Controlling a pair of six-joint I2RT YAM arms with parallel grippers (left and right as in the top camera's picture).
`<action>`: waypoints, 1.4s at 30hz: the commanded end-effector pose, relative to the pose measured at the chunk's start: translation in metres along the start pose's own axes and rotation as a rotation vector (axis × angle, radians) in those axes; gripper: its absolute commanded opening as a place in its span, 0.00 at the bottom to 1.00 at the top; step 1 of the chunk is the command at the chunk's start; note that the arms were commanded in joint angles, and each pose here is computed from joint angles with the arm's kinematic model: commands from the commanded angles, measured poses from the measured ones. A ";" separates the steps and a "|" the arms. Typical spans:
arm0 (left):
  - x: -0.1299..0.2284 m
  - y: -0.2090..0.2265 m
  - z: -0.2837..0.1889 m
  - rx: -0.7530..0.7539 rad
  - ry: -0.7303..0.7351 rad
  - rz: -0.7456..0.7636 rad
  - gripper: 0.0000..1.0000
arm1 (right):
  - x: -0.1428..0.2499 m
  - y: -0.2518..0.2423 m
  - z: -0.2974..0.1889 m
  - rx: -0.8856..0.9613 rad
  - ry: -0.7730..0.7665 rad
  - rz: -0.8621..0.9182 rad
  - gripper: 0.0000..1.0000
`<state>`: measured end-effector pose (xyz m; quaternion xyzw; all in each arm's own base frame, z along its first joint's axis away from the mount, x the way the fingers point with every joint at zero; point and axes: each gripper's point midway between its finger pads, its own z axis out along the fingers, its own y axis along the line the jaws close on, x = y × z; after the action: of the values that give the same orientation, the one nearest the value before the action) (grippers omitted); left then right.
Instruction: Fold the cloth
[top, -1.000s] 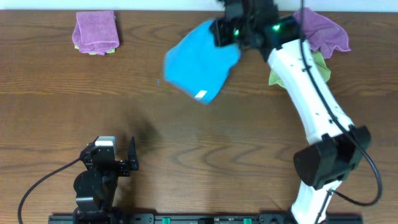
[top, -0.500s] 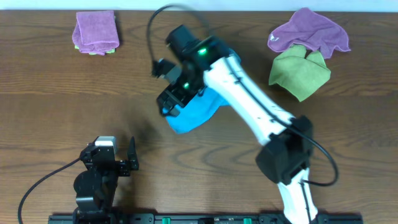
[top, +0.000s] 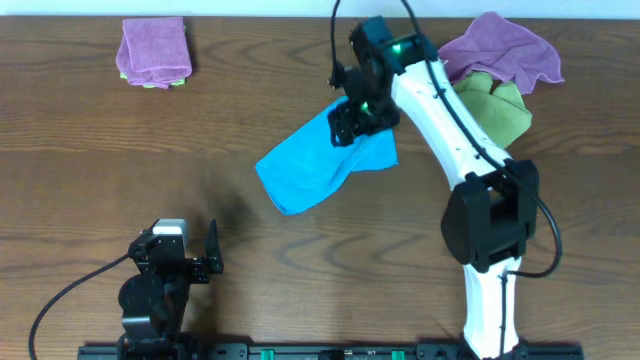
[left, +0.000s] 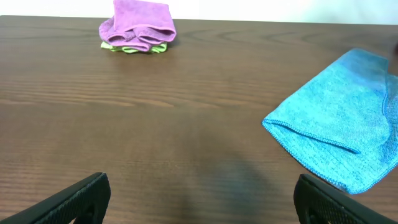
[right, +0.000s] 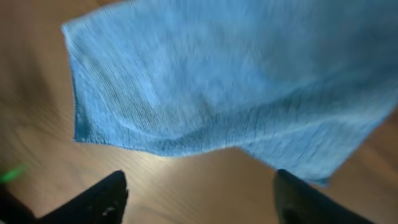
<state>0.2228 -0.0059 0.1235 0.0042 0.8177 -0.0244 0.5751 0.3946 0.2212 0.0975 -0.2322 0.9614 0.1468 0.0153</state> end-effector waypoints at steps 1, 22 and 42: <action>0.009 -0.001 0.003 0.003 0.021 -0.003 0.95 | 0.017 0.030 0.024 -0.097 0.079 -0.038 0.71; 0.009 -0.001 0.003 0.003 0.021 -0.003 0.95 | 0.047 0.053 0.083 -0.037 0.158 -0.146 0.69; 0.009 -0.001 0.003 0.003 0.021 -0.003 0.95 | 0.035 0.036 0.114 0.064 0.133 -0.177 0.37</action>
<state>0.2228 -0.0058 0.1235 0.0041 0.8176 -0.0243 0.5753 0.3466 0.2696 0.0040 -0.3247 0.9397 0.1057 -0.0202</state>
